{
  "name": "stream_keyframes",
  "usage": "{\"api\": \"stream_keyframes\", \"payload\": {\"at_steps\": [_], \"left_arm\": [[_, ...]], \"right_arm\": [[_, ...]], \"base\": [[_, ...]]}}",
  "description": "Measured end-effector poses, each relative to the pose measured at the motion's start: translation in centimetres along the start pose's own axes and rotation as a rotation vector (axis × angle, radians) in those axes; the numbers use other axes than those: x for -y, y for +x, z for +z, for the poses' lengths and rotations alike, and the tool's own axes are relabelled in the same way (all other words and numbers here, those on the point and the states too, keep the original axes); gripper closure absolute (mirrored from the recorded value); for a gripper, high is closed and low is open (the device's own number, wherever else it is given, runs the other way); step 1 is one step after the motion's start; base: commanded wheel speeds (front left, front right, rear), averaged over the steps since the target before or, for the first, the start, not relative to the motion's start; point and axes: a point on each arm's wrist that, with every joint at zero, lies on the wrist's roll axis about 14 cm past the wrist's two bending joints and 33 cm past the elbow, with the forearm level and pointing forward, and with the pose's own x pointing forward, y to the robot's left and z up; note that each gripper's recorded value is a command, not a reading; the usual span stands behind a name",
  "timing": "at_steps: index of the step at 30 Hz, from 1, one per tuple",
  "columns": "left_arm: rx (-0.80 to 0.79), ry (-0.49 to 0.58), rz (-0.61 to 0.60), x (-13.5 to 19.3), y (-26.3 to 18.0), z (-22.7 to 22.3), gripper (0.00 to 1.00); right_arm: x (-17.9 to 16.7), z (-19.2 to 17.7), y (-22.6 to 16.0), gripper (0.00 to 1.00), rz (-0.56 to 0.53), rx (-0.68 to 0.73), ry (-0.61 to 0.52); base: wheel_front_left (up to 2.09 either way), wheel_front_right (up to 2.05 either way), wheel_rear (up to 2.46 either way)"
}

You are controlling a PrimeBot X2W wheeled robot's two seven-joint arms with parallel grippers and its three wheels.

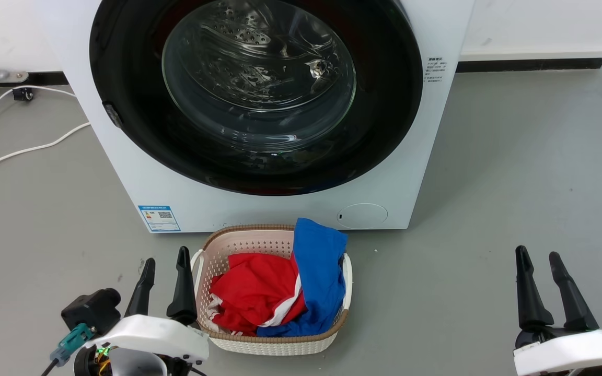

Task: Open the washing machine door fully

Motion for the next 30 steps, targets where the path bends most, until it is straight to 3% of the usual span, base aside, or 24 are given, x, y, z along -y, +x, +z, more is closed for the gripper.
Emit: {"api": "stream_keyframes", "payload": {"at_steps": [30], "left_arm": [[0.083, 0.265, -0.076, 1.8, -0.8, 0.7, 0.00]], "right_arm": [[-0.6, 1.4, -0.8, 0.00, 0.036, 0.067, -0.223]], "base": [[0.00, 0.00, 0.00]]}}
